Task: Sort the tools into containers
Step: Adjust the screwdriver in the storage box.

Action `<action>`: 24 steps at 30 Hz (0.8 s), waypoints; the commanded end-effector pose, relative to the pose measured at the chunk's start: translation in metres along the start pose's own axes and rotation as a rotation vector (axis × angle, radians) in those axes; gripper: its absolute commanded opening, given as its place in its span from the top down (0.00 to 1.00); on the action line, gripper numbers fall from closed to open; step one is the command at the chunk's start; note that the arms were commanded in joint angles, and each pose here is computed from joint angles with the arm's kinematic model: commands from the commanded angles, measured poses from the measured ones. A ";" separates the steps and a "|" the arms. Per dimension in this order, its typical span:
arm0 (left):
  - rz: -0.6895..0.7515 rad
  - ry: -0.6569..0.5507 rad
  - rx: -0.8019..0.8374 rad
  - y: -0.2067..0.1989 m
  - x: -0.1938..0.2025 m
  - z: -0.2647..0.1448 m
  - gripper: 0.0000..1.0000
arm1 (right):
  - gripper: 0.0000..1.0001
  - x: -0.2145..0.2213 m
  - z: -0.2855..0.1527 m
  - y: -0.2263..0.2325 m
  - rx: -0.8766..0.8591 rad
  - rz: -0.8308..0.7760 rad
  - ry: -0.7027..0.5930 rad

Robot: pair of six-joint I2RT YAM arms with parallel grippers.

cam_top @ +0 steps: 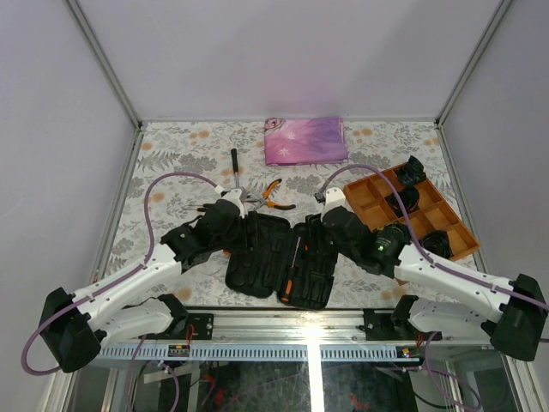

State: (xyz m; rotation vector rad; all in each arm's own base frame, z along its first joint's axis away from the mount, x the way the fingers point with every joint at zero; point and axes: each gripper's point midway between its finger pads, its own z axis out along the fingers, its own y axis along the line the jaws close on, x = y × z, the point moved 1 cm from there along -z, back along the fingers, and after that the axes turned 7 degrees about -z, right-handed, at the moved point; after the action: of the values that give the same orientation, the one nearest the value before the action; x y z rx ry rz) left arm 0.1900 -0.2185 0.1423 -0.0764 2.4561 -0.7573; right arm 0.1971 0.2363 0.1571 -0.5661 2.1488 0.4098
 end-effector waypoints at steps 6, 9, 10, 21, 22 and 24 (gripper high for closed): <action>-0.013 -0.007 0.029 -0.008 0.006 0.005 0.38 | 0.51 0.028 0.031 -0.008 0.108 0.415 0.190; -0.023 -0.002 0.030 -0.007 0.009 0.006 0.38 | 0.53 0.037 0.041 -0.003 0.090 0.434 0.232; -0.024 0.000 0.032 -0.008 0.010 0.007 0.38 | 0.54 0.039 0.044 -0.001 0.081 0.437 0.244; -0.036 0.047 0.000 0.006 0.032 0.029 0.40 | 0.60 0.068 0.071 -0.003 0.135 0.420 0.369; -0.038 0.051 -0.006 0.009 0.035 0.030 0.40 | 0.61 0.070 0.073 -0.004 0.141 0.419 0.372; -0.043 0.061 -0.015 0.014 0.041 0.033 0.40 | 0.63 0.074 0.077 -0.007 0.159 0.417 0.376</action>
State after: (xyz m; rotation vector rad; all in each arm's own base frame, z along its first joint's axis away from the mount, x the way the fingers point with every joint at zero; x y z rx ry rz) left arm 0.1725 -0.2252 0.0960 -0.0917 2.5579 -0.7322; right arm 0.1968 0.2404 0.0432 -0.1492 2.6775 0.3551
